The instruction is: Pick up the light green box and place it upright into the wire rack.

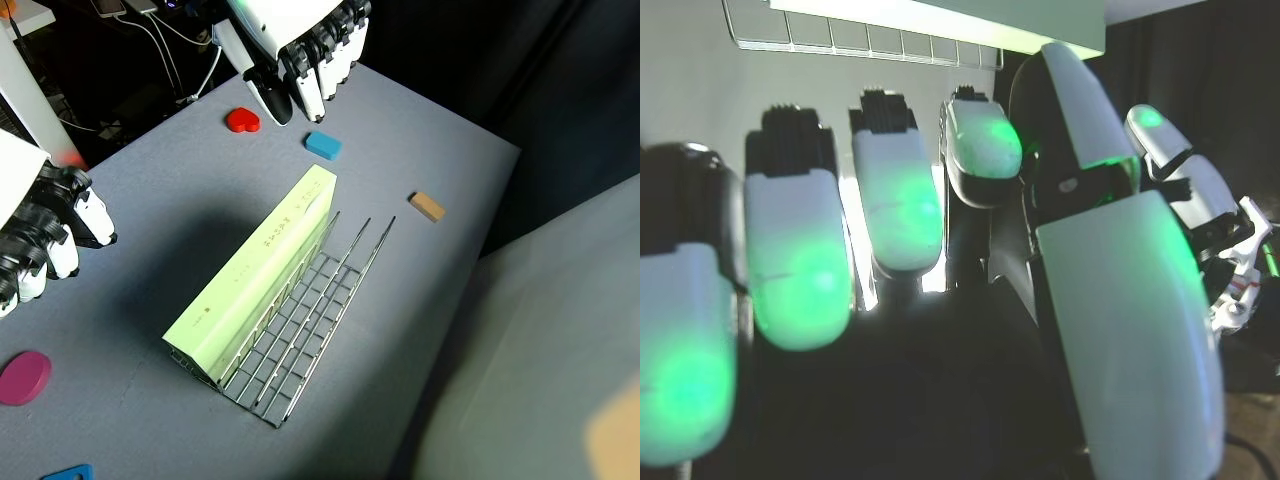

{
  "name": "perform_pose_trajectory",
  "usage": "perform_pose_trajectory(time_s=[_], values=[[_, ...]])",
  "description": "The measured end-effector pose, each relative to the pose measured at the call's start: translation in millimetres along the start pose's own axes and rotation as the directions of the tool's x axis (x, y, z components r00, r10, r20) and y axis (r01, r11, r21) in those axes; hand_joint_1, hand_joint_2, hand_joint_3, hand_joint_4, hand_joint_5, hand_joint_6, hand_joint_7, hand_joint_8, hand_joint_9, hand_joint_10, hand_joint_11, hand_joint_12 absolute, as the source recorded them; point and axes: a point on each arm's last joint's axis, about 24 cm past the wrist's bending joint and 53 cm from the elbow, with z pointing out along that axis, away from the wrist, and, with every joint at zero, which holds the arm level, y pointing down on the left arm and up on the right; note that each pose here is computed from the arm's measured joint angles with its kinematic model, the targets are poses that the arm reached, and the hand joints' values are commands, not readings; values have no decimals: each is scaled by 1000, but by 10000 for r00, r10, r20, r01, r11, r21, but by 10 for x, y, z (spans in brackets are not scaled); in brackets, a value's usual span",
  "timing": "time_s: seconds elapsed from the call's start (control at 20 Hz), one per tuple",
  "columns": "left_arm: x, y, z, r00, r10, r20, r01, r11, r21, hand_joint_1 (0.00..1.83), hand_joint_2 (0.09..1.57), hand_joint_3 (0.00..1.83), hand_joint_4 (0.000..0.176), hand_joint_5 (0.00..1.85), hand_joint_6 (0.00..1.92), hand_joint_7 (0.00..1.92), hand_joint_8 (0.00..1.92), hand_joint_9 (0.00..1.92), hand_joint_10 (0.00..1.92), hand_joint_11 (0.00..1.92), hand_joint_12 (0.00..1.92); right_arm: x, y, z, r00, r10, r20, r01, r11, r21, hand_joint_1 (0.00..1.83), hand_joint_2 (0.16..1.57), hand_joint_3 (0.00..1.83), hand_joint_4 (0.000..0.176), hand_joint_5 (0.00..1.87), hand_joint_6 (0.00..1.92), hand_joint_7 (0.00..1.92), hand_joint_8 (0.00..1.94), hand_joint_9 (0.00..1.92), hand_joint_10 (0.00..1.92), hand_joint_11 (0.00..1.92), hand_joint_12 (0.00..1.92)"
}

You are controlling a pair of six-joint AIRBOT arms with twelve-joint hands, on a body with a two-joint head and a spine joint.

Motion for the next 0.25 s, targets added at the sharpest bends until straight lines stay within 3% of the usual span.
perform_pose_trajectory(time_s=[0.1, 0.25], values=[[13, 13, 1, 9999, -96, -40, 96, 9999, -55, 775, 1307, 4, 61, 1177, 1921, 1344, 1921, 1407, 1921, 1497, 1921, 18, 118, 11, 9985, -543, -51, 539, 9969, -573, 789, 1390, 2, 176, 1319, 1921, 1543, 1941, 1697, 1921, 1868, 1921], [14, -2, 4, 10000, -68, -37, 68, 10000, -51, 776, 1306, 3, 61, 1174, 1921, 1342, 1921, 1406, 1921, 1496, 1921, 80, 79, 60, 9954, -931, -211, 914, 9932, -728, 790, 1390, 2, 176, 1320, 1921, 1543, 1941, 1697, 1921, 1867, 1921]])
